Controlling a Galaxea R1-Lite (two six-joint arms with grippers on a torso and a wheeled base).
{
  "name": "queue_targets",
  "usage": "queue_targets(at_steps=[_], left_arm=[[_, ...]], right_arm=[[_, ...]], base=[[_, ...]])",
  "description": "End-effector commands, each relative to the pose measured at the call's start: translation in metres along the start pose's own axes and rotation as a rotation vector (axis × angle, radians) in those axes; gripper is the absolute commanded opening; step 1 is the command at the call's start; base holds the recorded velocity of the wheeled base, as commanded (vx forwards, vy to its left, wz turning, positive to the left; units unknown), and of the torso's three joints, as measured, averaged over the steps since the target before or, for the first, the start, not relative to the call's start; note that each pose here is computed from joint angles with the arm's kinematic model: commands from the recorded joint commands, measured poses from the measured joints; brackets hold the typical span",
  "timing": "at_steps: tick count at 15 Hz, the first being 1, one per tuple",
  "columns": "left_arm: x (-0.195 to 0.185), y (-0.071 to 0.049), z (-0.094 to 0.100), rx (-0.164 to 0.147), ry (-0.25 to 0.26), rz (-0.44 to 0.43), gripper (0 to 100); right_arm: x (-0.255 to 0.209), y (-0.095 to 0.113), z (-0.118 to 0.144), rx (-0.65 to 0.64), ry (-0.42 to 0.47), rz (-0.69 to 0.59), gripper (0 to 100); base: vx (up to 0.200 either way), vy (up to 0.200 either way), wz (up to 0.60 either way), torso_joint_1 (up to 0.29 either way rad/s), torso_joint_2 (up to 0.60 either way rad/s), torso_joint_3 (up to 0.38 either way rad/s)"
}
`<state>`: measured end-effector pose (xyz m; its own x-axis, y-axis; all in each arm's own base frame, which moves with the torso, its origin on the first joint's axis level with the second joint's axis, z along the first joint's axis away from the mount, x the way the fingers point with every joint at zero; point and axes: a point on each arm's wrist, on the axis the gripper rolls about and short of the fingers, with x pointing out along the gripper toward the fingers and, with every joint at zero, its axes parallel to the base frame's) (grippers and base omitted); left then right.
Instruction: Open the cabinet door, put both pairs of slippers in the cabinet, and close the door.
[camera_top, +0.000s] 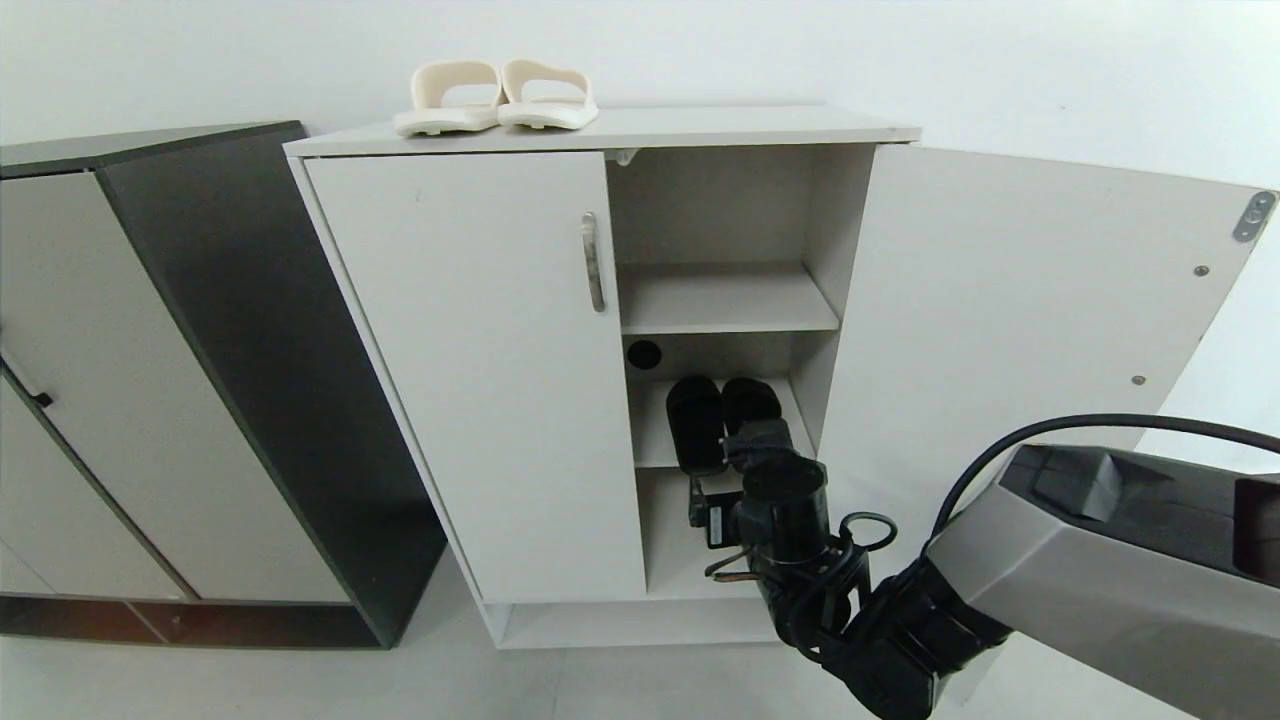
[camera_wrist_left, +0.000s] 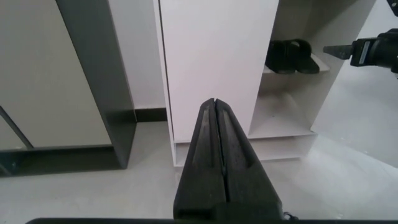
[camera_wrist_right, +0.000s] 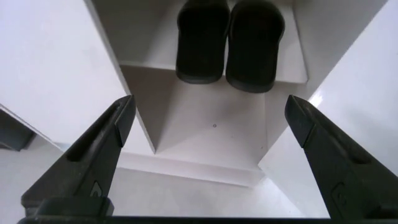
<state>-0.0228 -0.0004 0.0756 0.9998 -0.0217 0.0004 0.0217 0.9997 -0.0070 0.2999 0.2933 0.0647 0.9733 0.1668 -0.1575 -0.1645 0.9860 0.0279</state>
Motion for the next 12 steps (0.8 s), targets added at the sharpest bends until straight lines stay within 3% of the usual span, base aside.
queue_targets(at_steps=[1,3,6,12], left_arm=[[0.000,0.000,0.000,0.001,0.000,0.002,0],[0.000,0.000,0.000,0.001,0.000,0.000,0],[0.000,0.000,0.000,0.004,0.000,0.002,0],[0.000,0.000,0.000,0.001,0.000,0.002,0]], right_arm=[[-0.008,-0.004,0.002,-0.009,0.015,0.031,100],[-0.024,-0.013,0.016,-0.004,0.017,0.099,100],[-0.039,-0.021,0.016,-0.011,0.033,0.163,100],[-0.044,-0.022,0.008,-0.055,0.032,0.207,100]], base=[[0.000,0.000,0.00,0.012,0.01,0.056],[0.000,0.000,0.00,-0.001,0.00,0.050],[0.000,0.000,0.00,0.000,0.00,0.000],[0.000,0.200,0.00,0.005,0.00,0.006]])
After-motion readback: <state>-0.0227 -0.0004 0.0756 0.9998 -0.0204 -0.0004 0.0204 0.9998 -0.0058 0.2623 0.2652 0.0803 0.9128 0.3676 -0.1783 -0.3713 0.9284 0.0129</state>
